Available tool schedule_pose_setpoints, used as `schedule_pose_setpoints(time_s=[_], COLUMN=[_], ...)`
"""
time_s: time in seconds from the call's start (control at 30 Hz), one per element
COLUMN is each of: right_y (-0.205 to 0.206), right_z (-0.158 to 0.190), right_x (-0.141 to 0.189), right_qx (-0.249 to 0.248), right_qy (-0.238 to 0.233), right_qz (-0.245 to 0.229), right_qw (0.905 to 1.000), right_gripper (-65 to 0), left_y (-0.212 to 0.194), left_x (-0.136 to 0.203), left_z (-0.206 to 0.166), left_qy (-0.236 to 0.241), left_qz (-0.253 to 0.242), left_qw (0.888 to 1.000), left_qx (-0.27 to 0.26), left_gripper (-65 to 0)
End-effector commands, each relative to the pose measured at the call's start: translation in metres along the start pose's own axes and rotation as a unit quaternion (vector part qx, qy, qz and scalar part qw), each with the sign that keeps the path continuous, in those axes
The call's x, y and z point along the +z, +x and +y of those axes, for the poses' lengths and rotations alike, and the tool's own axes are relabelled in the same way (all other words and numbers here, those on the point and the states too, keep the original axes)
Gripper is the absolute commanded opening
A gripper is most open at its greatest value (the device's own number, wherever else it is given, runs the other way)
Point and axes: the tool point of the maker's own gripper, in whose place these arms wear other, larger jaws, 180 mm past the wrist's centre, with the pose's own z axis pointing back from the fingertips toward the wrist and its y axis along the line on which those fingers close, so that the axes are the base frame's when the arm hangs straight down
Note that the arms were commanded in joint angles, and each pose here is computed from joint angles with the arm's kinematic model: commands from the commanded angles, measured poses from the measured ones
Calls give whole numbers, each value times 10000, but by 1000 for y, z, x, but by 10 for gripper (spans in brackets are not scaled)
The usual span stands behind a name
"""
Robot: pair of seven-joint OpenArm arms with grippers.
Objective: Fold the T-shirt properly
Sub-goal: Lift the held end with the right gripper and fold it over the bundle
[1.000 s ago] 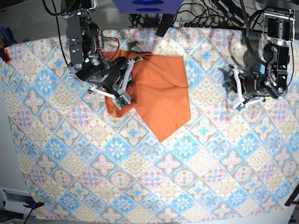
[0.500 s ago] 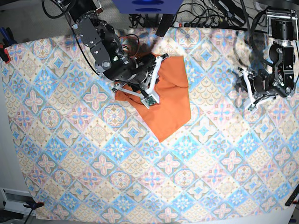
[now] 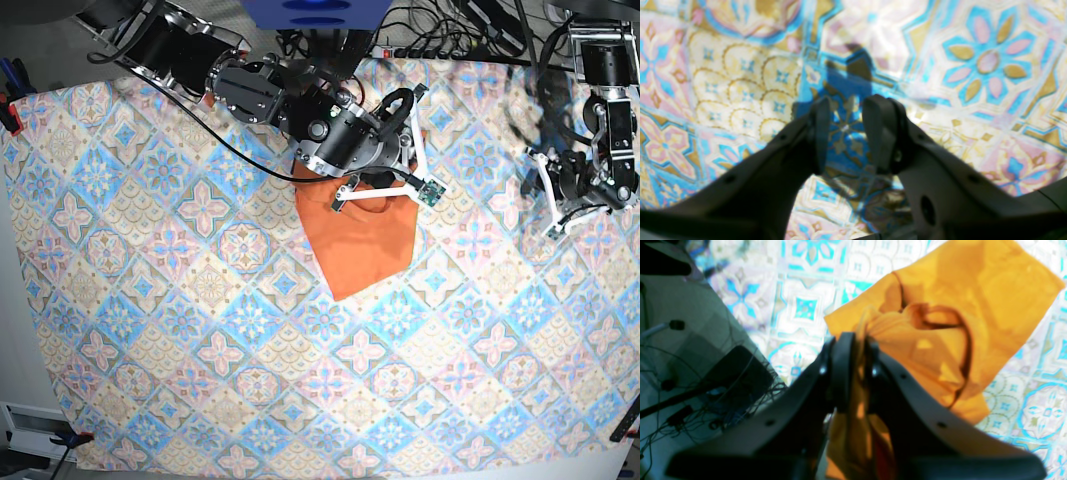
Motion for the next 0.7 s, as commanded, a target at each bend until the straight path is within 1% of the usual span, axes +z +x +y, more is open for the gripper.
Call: schedule_pose_setpoints(time_s=[0.0,0.07,0.17,0.27,0.33,0.4,0.5,0.57,0.6,0.63,0.67], right_y=[14,23,37,35,32,32,33,37,35,29,20], right_z=[-2,-8,-9,-11,-7,-7,-14,-44,-60,-74,-89], right_x=[5,8,11,6,1,1,4,9,11,13,15], right_qx=[10,-48,-2,43,109,130,3,-530,-938,-1376,-1706], right_qy=[-29,-83,-84,-102,-30,-38,-121,-553,-799,-1023,-1240], right_qz=[-237,-346,-484,-384,-271,-271,-316,-426,-469,-480,-451], right_qw=[9997,9994,9988,9992,9996,9995,9994,9962,9913,9840,9765], right_gripper=[-558,-517,-419,-337,-288,-259,-284,-320,-343,-370,-399], left_y=[6,-2,0,0,0,0,0,1,2,4,8], left_x=[5,2,-2,-3,-3,-3,-3,-4,-3,-3,-2], left_z=[4,-2,-10,-12,-12,-12,-12,-14,-15,-16,-18], left_qy=[36,-28,-108,-126,-126,-126,-135,-165,-170,-178,-175], left_qz=[-128,-54,-96,-87,-87,-87,-89,-102,-118,-148,-206], left_qw=[9999,10000,9999,9999,9999,9999,9999,9998,9998,9997,9996], left_qx=[-27,-14,18,23,23,23,20,19,5,0,-37], left_gripper=[-446,-446,-446,-446,-446,-446,-446,-446,-446,-446,-446])
